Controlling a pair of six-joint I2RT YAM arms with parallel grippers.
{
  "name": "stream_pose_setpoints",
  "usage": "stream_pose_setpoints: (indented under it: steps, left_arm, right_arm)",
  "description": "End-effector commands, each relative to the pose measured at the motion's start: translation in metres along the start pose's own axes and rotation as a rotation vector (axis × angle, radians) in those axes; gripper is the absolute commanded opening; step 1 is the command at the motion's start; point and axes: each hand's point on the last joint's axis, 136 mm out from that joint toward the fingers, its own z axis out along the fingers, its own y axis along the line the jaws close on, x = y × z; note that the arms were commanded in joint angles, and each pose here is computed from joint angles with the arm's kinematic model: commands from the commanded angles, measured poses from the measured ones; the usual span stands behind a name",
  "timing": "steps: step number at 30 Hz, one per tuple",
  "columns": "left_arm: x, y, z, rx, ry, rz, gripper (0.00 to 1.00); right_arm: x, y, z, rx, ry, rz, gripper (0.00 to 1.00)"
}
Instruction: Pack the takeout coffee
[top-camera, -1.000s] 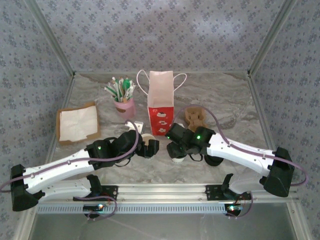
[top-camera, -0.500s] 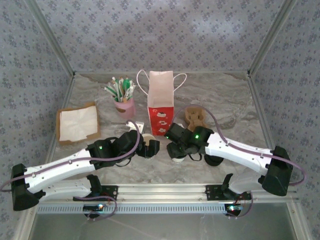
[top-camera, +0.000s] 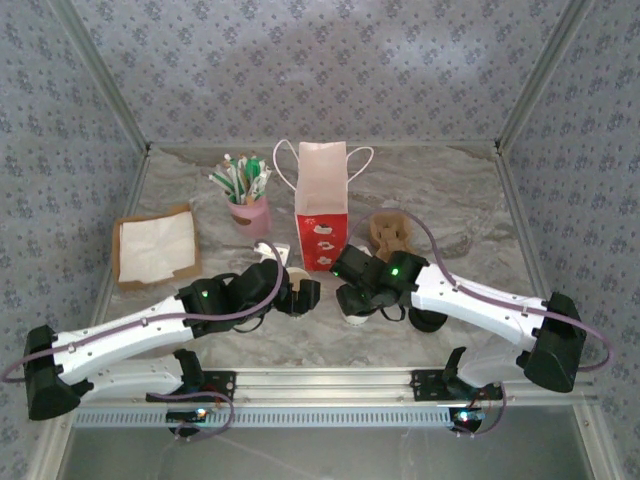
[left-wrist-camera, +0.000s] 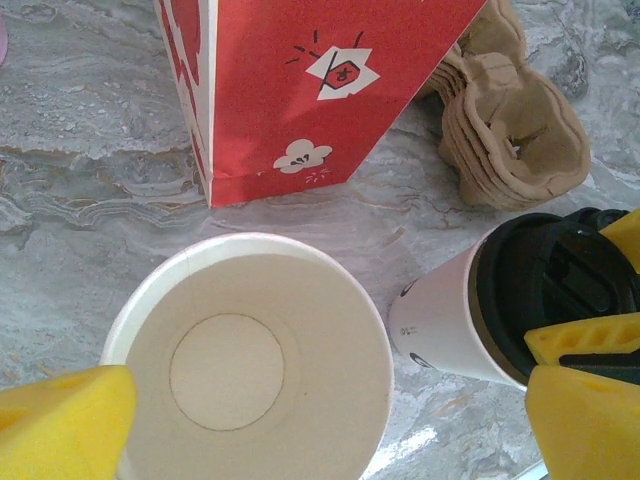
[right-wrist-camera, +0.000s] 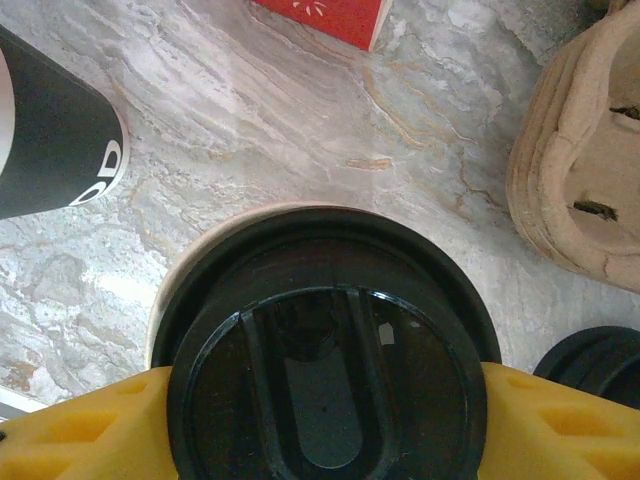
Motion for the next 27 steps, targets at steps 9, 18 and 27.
stream_pose_setpoints:
  steps: [9,18,27]
  left_arm:
    - [-0.014,-0.012,-0.004,0.040,-0.029,-0.003,0.99]
    - [-0.014,-0.013,-0.003,0.039,-0.026,-0.002,0.99]
    - [-0.013,-0.012,-0.002,0.039,-0.024,-0.001,1.00]
  right_arm:
    - [0.006,0.002,0.005,-0.026,0.018,0.012,0.68]
    - [0.001,0.001,0.001,-0.027,-0.011,0.017,0.68]
    - [-0.002,0.002,-0.005,-0.039,-0.025,0.017,0.68]
